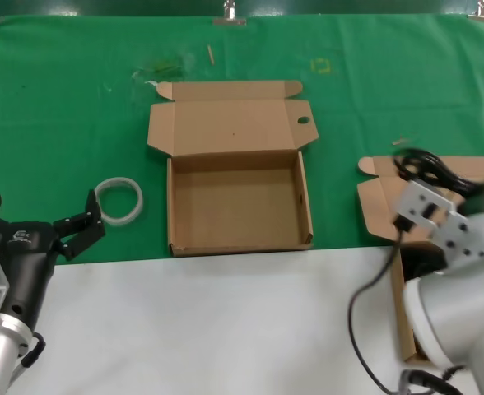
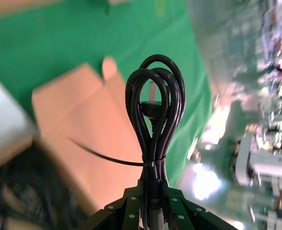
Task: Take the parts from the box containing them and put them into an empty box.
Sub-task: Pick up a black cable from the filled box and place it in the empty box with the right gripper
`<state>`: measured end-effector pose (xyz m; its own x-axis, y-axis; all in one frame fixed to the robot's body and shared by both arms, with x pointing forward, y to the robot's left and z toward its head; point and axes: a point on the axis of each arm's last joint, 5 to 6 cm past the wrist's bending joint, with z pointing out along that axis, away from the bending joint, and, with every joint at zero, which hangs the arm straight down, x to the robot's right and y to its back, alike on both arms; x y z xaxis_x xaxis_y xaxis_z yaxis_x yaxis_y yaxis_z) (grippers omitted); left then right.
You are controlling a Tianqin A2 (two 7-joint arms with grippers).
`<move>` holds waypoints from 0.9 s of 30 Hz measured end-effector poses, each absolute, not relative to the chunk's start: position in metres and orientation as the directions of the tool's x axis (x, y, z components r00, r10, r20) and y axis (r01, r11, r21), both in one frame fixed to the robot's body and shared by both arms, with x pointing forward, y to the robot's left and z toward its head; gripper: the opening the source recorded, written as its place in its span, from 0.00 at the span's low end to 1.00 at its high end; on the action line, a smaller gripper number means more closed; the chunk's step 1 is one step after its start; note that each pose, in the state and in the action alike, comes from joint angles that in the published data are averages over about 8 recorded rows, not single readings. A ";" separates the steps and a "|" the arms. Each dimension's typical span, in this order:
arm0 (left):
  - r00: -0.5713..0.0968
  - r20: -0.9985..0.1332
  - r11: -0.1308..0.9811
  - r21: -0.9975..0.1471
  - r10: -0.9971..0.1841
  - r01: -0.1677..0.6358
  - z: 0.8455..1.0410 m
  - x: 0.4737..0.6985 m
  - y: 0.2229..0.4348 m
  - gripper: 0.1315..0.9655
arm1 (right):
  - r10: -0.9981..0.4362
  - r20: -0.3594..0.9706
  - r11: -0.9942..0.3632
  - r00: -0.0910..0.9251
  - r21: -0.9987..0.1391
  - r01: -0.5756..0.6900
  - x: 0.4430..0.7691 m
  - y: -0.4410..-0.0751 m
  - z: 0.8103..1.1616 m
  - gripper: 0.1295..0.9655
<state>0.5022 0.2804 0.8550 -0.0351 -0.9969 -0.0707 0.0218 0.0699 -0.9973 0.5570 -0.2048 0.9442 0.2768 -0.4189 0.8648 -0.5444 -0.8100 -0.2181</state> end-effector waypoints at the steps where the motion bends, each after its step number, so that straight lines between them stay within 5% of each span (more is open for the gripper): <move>1: -0.035 -0.071 0.070 -0.997 -0.997 0.022 0.855 0.502 0.280 1.00 | -0.416 0.867 -0.817 0.273 -0.226 -0.530 0.559 -0.201 0.946 0.08; 18: -0.035 -0.071 0.070 -0.997 -0.997 0.022 0.855 0.502 0.280 1.00 | -0.409 0.865 -0.900 0.290 -0.330 -0.285 0.607 -0.152 0.920 0.08; 27: -0.035 -0.071 0.070 -0.997 -0.997 0.022 0.855 0.502 0.280 1.00 | -0.539 0.795 -0.842 0.278 -0.524 -0.133 0.616 -0.116 0.907 0.08</move>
<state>0.5022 0.2804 0.8550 -0.0351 -0.9969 -0.0706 0.0218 0.0699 -0.9973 0.6156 -0.1158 0.9072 0.2784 -0.5387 0.7952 -0.1325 -0.8415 -0.5237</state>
